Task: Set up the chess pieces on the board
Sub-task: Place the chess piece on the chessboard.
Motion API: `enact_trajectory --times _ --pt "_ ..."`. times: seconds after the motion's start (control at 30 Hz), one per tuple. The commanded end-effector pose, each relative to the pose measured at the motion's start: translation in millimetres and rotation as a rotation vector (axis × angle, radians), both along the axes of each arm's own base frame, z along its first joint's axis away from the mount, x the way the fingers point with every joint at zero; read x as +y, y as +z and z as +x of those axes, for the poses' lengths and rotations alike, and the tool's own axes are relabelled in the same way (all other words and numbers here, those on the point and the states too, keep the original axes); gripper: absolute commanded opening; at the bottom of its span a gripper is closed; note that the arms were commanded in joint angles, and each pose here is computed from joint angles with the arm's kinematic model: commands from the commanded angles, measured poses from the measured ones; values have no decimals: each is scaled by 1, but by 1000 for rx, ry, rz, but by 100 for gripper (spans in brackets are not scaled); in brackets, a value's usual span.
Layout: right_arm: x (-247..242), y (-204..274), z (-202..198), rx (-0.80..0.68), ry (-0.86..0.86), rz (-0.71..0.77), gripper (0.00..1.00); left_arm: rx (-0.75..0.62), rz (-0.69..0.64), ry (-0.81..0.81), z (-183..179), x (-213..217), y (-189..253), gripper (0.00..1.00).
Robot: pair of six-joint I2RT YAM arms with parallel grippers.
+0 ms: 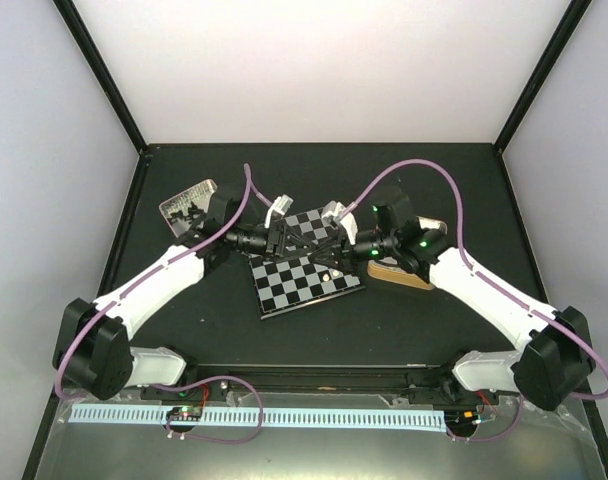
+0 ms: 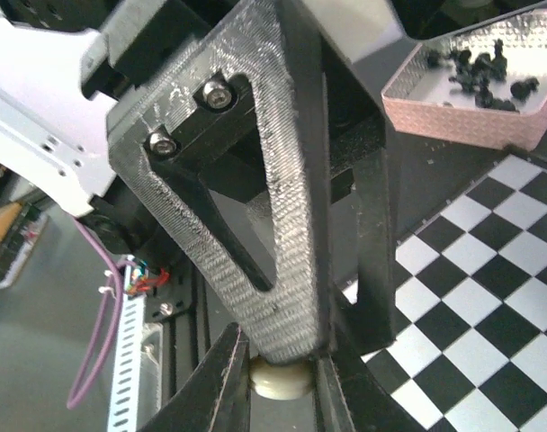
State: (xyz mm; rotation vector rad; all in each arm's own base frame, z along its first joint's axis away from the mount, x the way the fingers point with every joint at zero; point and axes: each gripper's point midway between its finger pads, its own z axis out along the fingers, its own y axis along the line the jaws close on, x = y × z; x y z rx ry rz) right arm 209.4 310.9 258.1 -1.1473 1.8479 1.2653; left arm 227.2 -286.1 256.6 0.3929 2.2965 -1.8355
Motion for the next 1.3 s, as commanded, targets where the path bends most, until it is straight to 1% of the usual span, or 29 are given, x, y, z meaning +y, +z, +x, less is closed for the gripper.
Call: enact_trajectory --times 0.0,0.1,0.27,0.3,0.4,0.47,0.5,0.53,0.6,0.63,0.7,0.73,0.83,0.9,1.03,1.17,1.27 --pt "7 -17 8 -52 -46 -118 9 48 26 21 7 -3 -11 33" --pt "9 -25 15 -82 -93 -173 8 69 30 29 9 -3 -16 20" --pt "11 -31 21 -107 -133 -218 8 82 43 35 10 -4 -23 4" --pt "12 -31 23 -110 -138 -220 8 83 45 36 10 -4 -23 2" --pt "13 -30 25 -114 -155 -220 8 79 48 39 10 -3 -24 2" --pt "14 -30 27 -113 -166 -219 12 69 52 45 11 -3 -24 2" --pt "13 -30 28 -110 -176 -220 15 58 58 50 12 -2 -24 2" --pt "13 -30 29 -107 -185 -221 21 51 72 62 13 -1 -25 2" --pt "11 -30 27 -89 -193 -224 41 25 95 79 15 1 -27 2" --pt "9 -30 26 -83 -198 -220 49 6 106 88 17 2 -27 2" --pt "6 -31 22 -64 -213 -209 59 -43 143 108 20 5 -30 2" --pt "3 -27 20 -63 -225 -194 63 -70 167 121 22 7 -32 2" --pt "-7 -20 19 -56 -292 -150 69 -144 251 160 27 11 -42 2" --pt "-18 -13 21 -47 -372 -118 69 -184 307 178 31 12 -50 2" --pt "-61 -2 36 -29 -665 -75 70 -298 422 199 33 6 -66 2" --pt "-113 -8 30 50 -916 -46 70 -419 578 211 35 -6 -86 2" --pt "-150 -25 17 123 -1065 -65 69 -500 705 219 37 -12 -101 2"
